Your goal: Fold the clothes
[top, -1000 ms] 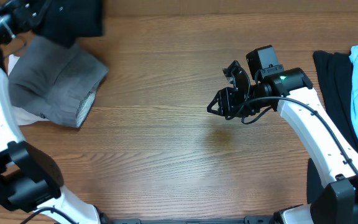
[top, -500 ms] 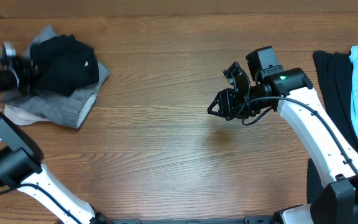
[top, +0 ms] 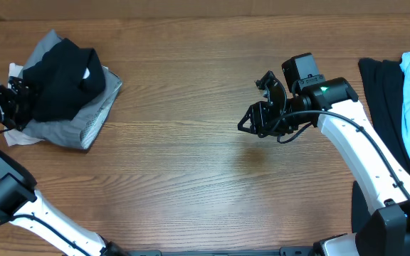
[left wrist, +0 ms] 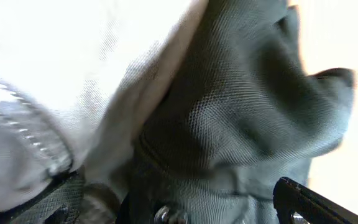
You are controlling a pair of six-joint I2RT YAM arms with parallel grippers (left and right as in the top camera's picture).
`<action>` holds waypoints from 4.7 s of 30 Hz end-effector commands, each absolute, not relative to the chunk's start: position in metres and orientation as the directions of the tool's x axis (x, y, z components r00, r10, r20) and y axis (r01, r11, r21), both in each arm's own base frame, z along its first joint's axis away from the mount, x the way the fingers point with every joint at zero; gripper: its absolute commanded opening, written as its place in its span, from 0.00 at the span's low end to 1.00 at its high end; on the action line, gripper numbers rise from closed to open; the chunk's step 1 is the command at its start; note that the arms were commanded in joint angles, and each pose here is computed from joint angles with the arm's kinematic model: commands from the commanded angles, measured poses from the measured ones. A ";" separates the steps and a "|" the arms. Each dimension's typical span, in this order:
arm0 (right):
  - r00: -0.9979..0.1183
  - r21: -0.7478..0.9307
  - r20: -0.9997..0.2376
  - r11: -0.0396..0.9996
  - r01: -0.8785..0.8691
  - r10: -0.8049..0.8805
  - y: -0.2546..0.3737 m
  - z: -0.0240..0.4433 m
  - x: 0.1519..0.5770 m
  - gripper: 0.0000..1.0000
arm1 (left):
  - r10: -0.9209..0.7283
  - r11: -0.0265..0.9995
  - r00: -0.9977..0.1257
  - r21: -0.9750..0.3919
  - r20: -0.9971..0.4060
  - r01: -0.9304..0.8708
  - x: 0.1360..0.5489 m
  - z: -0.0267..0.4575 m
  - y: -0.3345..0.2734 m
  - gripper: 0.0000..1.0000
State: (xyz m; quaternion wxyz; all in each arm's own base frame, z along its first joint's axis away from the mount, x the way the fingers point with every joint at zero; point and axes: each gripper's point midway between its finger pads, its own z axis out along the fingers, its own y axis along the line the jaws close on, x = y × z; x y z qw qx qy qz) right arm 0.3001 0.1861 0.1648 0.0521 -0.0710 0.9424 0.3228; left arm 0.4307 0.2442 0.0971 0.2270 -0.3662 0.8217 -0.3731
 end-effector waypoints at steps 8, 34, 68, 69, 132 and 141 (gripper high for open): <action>-0.977 0.607 -0.185 0.769 -0.200 -0.108 0.189 0.175 0.300 0.44 | -0.665 0.593 -0.547 -0.805 -0.508 0.025 0.412 0.295 0.224 1.00; -0.687 0.411 -0.727 0.797 -0.442 -0.006 0.158 0.368 0.292 1.00 | -0.111 0.970 -0.749 -0.236 -0.653 0.062 0.216 0.383 -0.020 1.00; -0.778 0.297 -0.623 0.898 -0.325 -0.076 0.126 0.327 0.277 1.00 | -0.121 0.966 -0.814 -0.255 -0.568 0.035 0.231 0.364 -0.017 1.00; -0.742 0.262 -0.664 0.900 -0.349 -0.094 0.126 0.333 0.285 1.00 | -0.121 0.966 -0.814 -0.256 -0.568 0.034 0.231 0.363 -0.017 1.00; 0.013 -0.032 -0.999 0.948 -0.316 -0.030 0.057 0.176 0.238 1.00 | -0.122 0.966 -0.818 -0.257 -0.562 0.033 0.233 0.362 -0.017 1.00; 0.013 -0.032 -0.999 0.948 -0.316 -0.030 0.057 0.176 0.238 1.00 | -0.122 0.966 -0.818 -0.257 -0.562 0.033 0.233 0.362 -0.017 1.00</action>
